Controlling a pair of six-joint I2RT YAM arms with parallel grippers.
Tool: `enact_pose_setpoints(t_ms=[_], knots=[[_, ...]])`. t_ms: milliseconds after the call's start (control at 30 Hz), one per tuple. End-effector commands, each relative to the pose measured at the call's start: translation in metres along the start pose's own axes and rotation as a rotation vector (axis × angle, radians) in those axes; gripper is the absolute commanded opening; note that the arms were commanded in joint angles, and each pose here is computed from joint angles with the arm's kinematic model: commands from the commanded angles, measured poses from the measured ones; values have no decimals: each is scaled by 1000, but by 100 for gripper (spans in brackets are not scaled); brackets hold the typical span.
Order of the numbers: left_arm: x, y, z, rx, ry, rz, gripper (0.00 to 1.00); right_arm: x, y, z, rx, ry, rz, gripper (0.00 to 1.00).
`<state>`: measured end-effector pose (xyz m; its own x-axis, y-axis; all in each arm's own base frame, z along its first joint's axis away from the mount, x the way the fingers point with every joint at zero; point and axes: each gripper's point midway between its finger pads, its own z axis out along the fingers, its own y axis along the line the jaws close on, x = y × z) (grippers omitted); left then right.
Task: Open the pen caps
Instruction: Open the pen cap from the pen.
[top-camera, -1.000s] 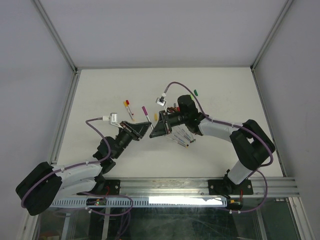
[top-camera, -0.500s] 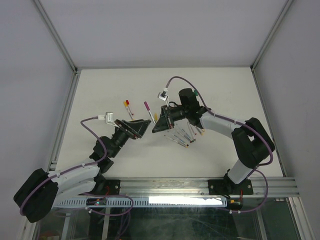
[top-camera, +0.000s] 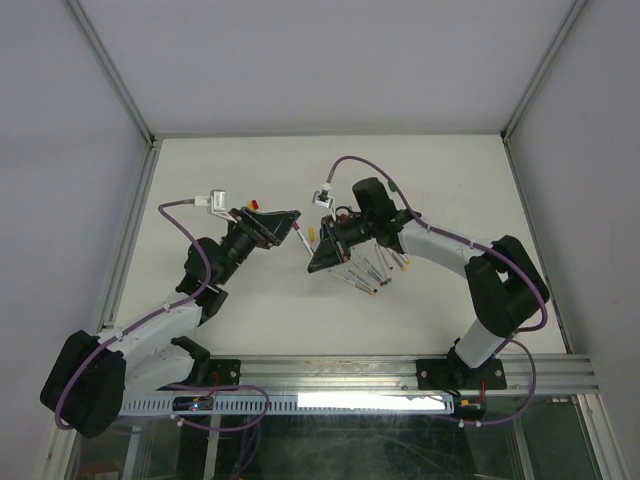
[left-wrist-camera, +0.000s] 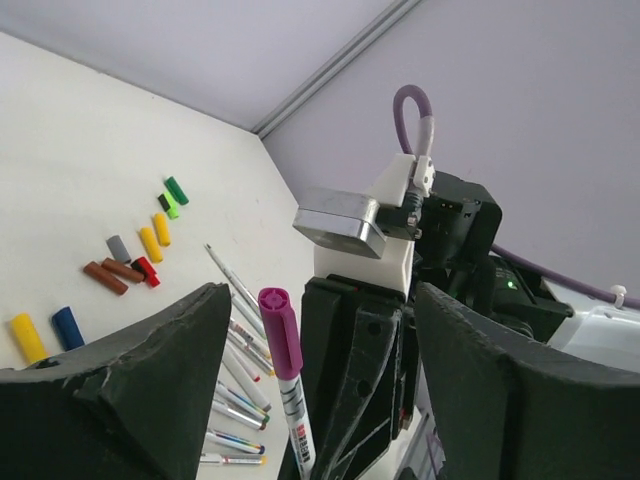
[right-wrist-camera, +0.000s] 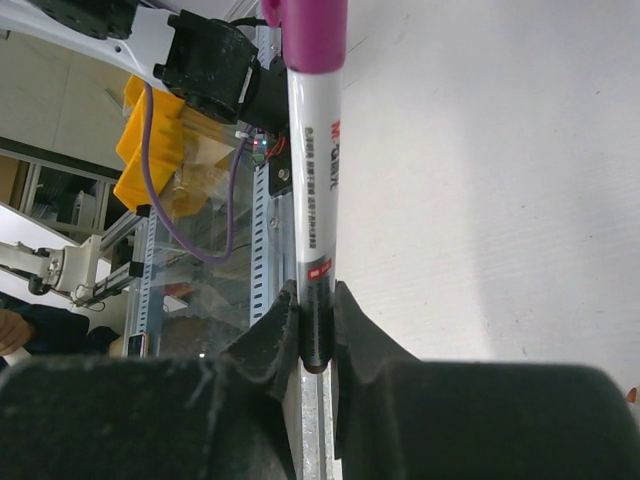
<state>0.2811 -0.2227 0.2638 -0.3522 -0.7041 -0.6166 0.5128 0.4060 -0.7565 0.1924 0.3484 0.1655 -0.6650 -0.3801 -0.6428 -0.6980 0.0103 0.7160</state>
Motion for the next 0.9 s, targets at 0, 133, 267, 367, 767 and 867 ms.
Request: enact_pose_setpoints(t_ms=[0, 133, 267, 367, 767, 867], knots=[[-3, -3, 10, -10, 24, 7, 69, -24, 15, -5, 15, -30, -134, 0], [5, 6, 12, -48, 55, -11, 58, -25, 14, -6, 32, -33, -137, 0], [12, 7, 15, -42, 88, -24, 47, -24, 11, -5, 51, -28, -137, 0], [16, 9, 16, -42, 103, -26, 33, -24, 9, -5, 67, -22, -147, 0], [14, -2, 10, 31, 91, 35, 0, -34, 8, -18, 190, -5, -283, 45], [14, -14, 4, 109, 82, 47, 0, -42, 11, -28, 248, -3, -370, 53]])
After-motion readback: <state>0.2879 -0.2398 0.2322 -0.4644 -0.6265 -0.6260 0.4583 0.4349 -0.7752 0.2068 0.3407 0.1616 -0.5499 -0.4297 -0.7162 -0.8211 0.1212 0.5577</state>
